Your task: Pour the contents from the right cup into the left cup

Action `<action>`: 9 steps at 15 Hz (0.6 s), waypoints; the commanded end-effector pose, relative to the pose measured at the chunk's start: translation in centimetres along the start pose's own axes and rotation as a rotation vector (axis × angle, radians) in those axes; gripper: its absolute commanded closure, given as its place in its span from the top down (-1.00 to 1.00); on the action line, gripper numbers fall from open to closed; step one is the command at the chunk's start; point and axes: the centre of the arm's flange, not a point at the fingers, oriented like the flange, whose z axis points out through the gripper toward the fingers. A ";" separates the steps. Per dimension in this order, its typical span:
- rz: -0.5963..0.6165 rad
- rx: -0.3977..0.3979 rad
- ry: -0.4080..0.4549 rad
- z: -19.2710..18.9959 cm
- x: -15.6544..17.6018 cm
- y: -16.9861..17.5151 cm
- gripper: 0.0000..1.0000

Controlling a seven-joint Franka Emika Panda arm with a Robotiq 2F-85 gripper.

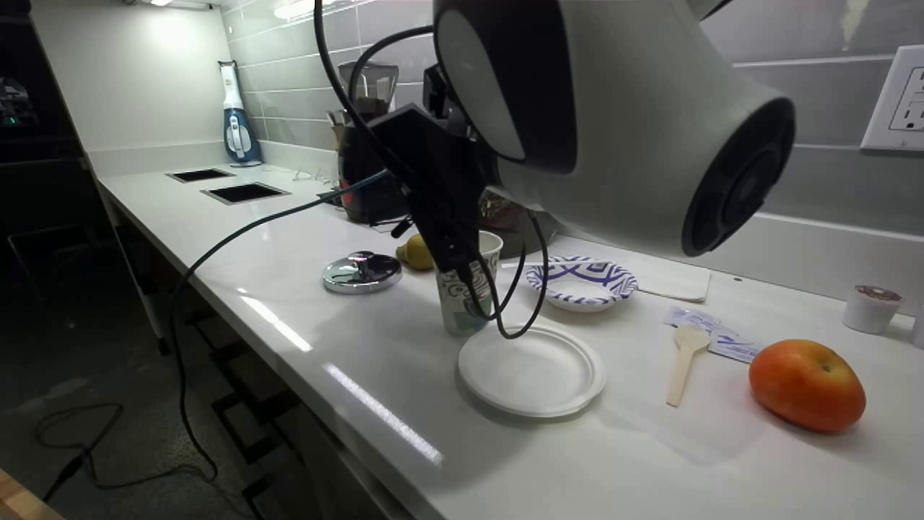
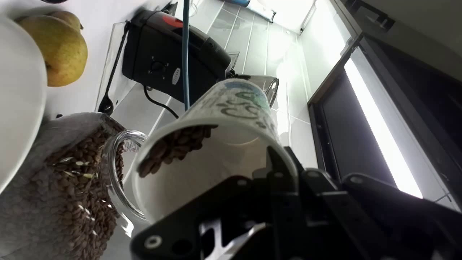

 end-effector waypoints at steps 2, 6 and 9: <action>0.000 0.039 0.015 0.3 0.6 0.4 -0.99; 0.003 0.046 0.014 0.3 0.5 0.5 -0.99; 0.003 0.055 0.016 0.3 0.6 0.4 -0.99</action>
